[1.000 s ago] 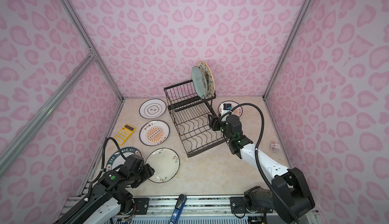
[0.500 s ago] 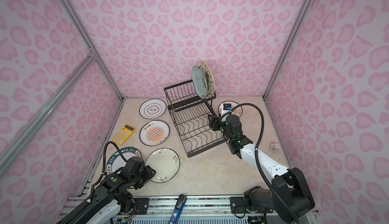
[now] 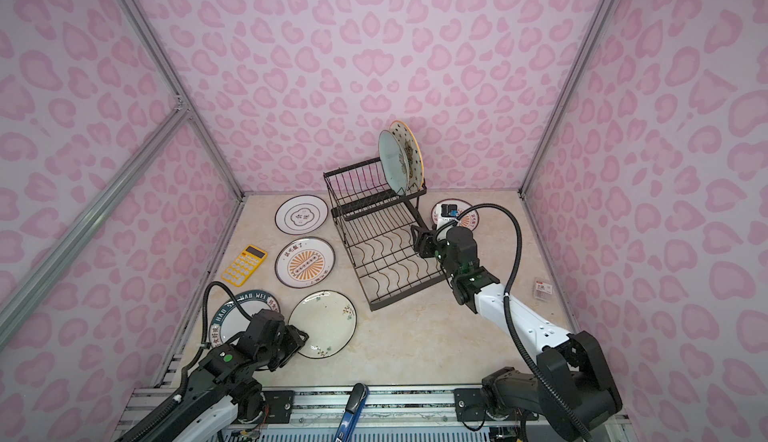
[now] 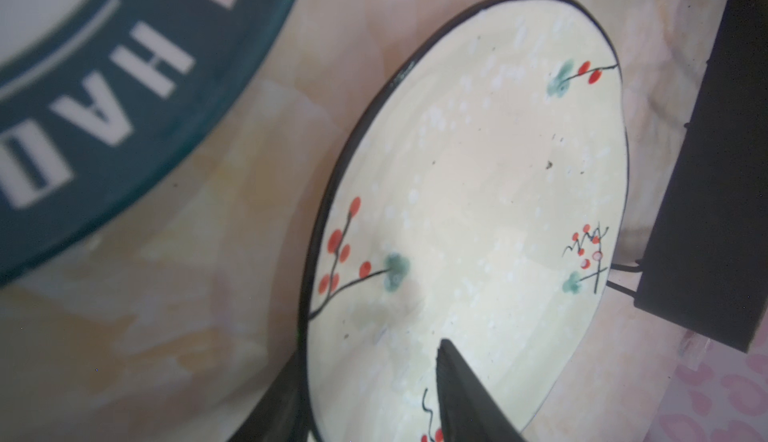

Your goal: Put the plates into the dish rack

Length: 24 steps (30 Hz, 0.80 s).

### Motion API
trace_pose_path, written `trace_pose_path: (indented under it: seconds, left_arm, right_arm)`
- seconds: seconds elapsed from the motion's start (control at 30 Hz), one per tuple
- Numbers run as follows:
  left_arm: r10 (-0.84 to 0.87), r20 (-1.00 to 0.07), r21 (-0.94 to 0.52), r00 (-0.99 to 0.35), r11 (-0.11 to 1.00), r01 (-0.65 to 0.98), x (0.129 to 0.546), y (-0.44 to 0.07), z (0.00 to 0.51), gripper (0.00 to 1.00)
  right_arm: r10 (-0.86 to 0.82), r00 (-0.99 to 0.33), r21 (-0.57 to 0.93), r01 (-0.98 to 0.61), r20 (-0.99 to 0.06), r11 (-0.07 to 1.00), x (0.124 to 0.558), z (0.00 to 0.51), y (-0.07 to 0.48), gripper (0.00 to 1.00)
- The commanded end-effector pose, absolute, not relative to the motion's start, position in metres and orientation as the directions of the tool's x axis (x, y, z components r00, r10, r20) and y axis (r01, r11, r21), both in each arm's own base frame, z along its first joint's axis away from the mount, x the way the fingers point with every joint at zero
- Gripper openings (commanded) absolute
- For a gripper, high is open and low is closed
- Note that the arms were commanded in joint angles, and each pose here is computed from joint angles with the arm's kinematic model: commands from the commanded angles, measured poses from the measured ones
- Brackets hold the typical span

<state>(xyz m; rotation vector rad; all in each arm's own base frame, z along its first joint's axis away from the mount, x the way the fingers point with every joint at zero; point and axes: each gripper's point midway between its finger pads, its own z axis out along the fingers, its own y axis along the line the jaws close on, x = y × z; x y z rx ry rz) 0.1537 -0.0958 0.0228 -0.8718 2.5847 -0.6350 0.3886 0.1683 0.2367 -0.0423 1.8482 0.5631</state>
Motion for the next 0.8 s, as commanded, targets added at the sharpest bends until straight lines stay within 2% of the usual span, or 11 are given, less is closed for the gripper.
trace_pose_path:
  seconds: [0.0, 0.77]
  left_arm:
    - [-0.64, -0.165, -0.448, -0.75, 0.726, -0.521, 0.1425, -0.0843, 0.0117, 0.48]
    - [-0.653, -0.166, -0.456, -0.739, 0.715, -0.529, 0.1405, -0.082, 0.0111, 0.37]
  right_arm:
    - [0.248, -0.336, 0.352, -0.296, -0.908, 0.888, 0.389, 0.2399, 0.1661, 0.69]
    - [0.251, -0.333, 0.354, -0.297, -0.909, 0.887, 0.388, 0.2405, 0.1653, 0.69]
